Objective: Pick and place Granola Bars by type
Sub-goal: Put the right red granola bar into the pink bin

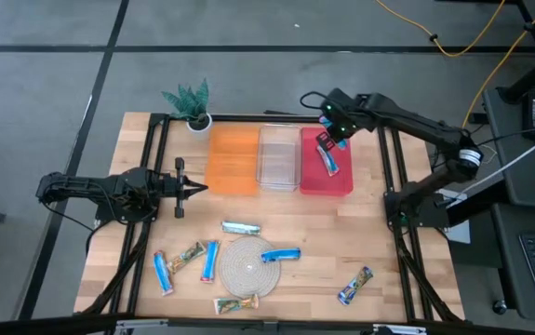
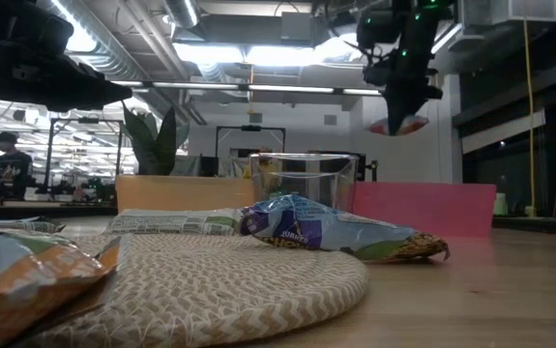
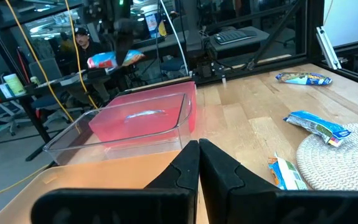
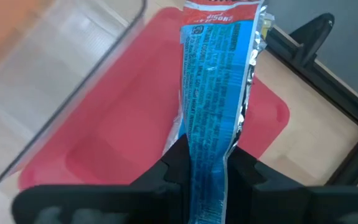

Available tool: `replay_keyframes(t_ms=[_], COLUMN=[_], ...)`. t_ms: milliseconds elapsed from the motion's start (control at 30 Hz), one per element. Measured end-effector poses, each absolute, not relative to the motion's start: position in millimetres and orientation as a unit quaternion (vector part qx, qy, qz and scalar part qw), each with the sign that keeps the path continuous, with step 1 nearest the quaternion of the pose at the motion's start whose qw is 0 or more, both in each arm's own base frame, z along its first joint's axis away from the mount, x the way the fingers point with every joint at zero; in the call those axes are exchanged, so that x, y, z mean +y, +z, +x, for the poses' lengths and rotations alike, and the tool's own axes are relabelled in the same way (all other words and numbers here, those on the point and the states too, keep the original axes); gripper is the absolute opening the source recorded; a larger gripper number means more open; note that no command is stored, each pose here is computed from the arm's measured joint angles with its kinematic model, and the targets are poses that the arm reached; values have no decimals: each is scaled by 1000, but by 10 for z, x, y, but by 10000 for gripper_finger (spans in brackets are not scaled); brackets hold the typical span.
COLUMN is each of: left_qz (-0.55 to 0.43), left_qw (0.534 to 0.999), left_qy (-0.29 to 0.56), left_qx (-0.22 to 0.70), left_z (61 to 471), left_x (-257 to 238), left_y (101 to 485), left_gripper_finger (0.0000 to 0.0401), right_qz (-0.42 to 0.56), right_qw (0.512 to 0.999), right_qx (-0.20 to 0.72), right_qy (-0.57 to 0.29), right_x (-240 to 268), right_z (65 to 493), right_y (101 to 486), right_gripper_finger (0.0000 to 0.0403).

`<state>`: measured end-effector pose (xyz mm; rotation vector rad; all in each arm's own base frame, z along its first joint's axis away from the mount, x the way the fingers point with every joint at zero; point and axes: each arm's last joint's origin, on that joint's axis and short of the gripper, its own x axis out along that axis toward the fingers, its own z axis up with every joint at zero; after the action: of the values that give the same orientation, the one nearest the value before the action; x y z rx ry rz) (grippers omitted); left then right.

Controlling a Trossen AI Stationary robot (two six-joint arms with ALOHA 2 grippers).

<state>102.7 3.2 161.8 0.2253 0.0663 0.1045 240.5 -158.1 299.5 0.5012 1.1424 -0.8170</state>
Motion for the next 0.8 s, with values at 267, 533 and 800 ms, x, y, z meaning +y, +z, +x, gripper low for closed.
replay_keyframes(t_ms=[267,533,800], left_qz=[112,112,112], left_qw=[992,992,992], left_qy=[52,52,52], left_qx=[33,33,33], left_z=[1027,1027,1027], left_x=[32,32,32], left_y=[1619,1618,1618], left_gripper_finger=[4,4,4], right_qz=[222,223,218], right_qw=[725,701,689], right_qx=[537,574,597], right_qy=[-369,-360,-348], right_x=[-1763,-1828,-1825], right_z=[2548,2673,2823], right_y=[2759,2494,2265], right_gripper_finger=[63,63,63])
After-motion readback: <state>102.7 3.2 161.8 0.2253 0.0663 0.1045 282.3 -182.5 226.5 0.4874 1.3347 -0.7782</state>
